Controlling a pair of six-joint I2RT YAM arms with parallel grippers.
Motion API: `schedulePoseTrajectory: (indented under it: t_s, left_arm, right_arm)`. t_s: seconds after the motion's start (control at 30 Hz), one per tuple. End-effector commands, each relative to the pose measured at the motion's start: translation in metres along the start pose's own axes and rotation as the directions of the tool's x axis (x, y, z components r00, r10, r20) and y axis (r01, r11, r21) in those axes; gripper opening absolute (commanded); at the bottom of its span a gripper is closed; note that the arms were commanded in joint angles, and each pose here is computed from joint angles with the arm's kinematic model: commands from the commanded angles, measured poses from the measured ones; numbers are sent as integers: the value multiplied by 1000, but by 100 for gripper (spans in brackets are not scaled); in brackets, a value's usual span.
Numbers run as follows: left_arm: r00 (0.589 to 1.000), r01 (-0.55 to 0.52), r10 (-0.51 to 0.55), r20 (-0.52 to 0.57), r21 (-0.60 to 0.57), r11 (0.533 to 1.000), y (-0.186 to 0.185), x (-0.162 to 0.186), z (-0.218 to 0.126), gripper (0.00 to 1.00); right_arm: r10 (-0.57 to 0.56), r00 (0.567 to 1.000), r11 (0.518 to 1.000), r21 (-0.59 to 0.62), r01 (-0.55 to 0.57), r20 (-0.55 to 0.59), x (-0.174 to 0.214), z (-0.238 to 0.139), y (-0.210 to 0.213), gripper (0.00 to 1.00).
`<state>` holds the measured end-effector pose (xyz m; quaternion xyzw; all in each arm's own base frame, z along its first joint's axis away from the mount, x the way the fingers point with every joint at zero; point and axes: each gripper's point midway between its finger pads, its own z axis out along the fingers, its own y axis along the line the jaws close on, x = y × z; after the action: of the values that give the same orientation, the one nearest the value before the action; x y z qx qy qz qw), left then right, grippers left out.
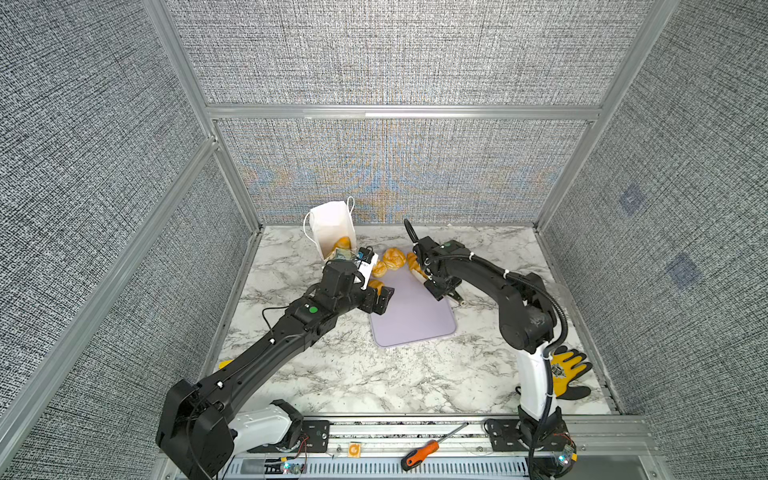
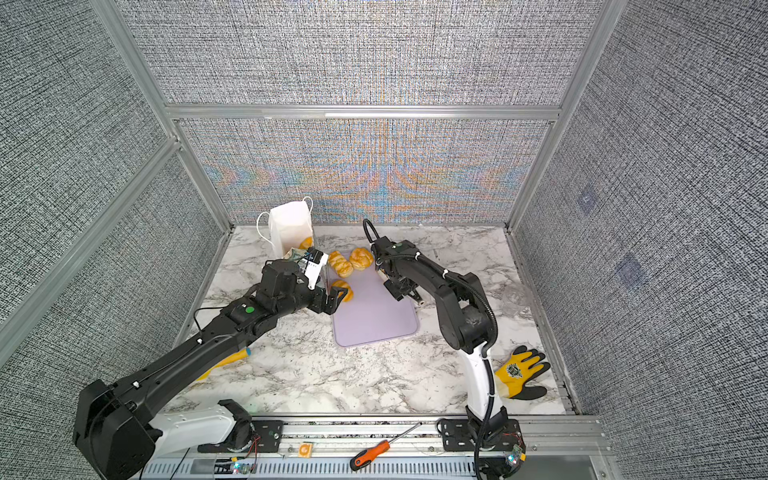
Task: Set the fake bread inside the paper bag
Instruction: 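Squeeze the tongs on the croissant and lift it with the right gripper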
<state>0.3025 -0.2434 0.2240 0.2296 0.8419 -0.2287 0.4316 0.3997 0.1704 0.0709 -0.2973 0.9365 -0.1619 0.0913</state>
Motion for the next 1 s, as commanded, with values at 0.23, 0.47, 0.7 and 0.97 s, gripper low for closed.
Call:
schedulePoseTrajectory:
  t_s: [0.23,0.47,0.7,0.97]
  left_arm:
    - [1000,-5,5,15,0,1000,0,-4,0,99]
    - [1000,-5,5,7,-3,1000,0,-3,0,99]
    - [1000,-6,6,0,19,1000,-4,0,-2,99]
    - [1000,-6,6,-3,16,1000,-3,1,-1,99]
  right_arm:
    - [-49,999,999,-8,49,-13,39,-16,12,61]
    - [-14,999,1000,13,14,33,31,-26,5,72]
    - [-9,999,1000,-9,9,48,20,-24,10,75]
    - [-11,1000,1000,14,11,21,16,-17,9,77]
